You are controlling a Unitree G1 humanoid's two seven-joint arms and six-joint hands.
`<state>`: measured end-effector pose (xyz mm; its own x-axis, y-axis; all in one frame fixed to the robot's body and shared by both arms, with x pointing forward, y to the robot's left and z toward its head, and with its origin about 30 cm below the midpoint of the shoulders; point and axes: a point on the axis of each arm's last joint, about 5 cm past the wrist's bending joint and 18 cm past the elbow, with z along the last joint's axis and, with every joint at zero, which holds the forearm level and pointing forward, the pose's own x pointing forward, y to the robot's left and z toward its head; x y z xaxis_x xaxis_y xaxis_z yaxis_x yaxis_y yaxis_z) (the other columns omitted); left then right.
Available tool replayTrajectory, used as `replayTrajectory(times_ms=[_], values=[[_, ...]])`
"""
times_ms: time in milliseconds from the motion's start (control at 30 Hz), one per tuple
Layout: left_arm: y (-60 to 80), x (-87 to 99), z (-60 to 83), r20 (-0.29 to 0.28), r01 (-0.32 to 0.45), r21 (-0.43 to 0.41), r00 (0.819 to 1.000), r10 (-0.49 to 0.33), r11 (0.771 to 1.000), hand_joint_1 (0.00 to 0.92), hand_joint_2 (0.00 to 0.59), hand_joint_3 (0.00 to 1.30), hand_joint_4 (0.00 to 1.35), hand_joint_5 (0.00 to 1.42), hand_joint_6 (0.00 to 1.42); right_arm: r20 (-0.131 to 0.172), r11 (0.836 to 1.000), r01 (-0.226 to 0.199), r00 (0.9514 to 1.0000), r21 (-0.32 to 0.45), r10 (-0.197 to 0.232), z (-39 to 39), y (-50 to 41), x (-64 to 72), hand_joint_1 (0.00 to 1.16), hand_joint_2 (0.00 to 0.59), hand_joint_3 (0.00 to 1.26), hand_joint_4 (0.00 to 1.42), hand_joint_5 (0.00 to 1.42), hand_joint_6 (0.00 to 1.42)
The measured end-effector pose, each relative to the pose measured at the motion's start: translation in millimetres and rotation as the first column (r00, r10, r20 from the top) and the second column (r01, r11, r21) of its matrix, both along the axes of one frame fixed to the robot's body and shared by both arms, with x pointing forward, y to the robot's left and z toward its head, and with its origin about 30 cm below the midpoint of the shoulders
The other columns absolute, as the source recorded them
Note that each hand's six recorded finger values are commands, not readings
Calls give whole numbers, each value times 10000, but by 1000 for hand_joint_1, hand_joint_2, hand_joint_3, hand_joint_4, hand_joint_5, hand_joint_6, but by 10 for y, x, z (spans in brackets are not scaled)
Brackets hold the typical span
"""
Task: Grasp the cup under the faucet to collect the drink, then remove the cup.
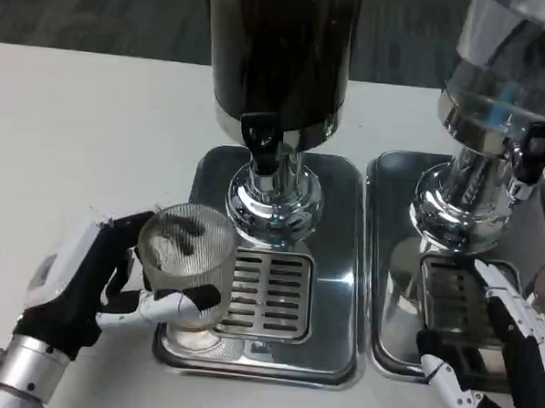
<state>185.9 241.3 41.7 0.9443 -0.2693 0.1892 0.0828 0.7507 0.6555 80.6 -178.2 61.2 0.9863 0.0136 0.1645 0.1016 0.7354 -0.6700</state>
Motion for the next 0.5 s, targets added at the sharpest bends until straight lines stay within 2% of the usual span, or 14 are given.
replayTrajectory(times_ms=[267, 500], values=[[-84, -17, -43, -326, 419, -116, 9986, -423, 9991, 437, 52, 602, 731, 1010, 1403, -51, 10000, 53, 10000, 35, -53, -5, -6, -25, 371, 327, 156, 109, 122, 123], [-163, -18, -72, -393, 637, -224, 9971, -646, 9977, 437, 51, 602, 732, 1006, 1403, -110, 9999, 127, 9999, 54, -126, -8, -10, -45, 366, 330, 150, 109, 122, 126]])
